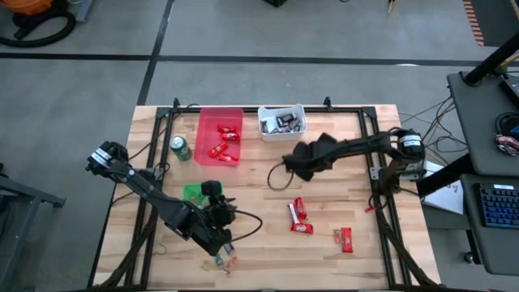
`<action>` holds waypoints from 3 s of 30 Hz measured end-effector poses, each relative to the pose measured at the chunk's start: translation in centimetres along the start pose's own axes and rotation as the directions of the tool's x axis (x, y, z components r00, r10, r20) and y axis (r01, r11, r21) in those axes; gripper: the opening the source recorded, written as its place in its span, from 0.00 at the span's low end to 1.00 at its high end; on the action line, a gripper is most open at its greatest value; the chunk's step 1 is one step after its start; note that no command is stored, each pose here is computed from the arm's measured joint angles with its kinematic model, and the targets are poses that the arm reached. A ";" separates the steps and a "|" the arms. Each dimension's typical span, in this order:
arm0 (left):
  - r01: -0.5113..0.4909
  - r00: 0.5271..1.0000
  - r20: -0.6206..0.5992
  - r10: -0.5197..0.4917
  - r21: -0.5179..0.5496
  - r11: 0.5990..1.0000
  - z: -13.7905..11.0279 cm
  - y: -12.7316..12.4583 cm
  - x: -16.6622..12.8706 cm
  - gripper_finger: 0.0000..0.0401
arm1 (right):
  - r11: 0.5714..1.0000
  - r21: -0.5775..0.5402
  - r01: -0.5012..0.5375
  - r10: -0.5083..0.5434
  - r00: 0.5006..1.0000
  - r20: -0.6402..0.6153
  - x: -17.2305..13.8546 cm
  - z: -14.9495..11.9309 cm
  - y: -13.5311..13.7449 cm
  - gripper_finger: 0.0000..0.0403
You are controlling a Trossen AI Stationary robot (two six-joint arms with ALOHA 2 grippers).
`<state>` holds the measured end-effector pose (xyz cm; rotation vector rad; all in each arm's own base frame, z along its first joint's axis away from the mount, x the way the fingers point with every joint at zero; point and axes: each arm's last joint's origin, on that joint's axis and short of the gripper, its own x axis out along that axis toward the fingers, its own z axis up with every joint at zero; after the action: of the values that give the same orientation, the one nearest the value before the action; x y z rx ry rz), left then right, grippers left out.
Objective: Organize candy in baskets
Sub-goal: Put the brown chocolate into the white bin, then put the blue gummy into the green bin
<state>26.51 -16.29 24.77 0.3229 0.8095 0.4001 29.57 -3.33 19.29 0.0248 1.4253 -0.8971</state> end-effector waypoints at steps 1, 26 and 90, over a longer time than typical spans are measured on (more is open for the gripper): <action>0.001 1.000 0.002 -0.001 0.008 1.000 0.0 0.2 -0.2 0.26 | 1.000 0.020 0.009 -0.009 1.000 -0.012 0.7 0.0 -0.5 0.54; 0.012 0.989 0.150 -0.001 -0.075 0.997 -2.4 3.3 -0.8 0.10 | 0.769 0.504 -0.393 0.273 0.915 0.298 6.4 -2.1 -2.8 0.54; -0.069 0.976 0.182 0.123 -0.279 0.958 -2.5 1.6 1.1 0.10 | 0.737 0.326 -0.593 0.108 0.579 0.808 7.5 4.2 -8.2 0.30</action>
<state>24.94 -14.11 23.14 0.1434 0.5364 0.5554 27.82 -14.96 17.80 0.3660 0.2838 -0.7988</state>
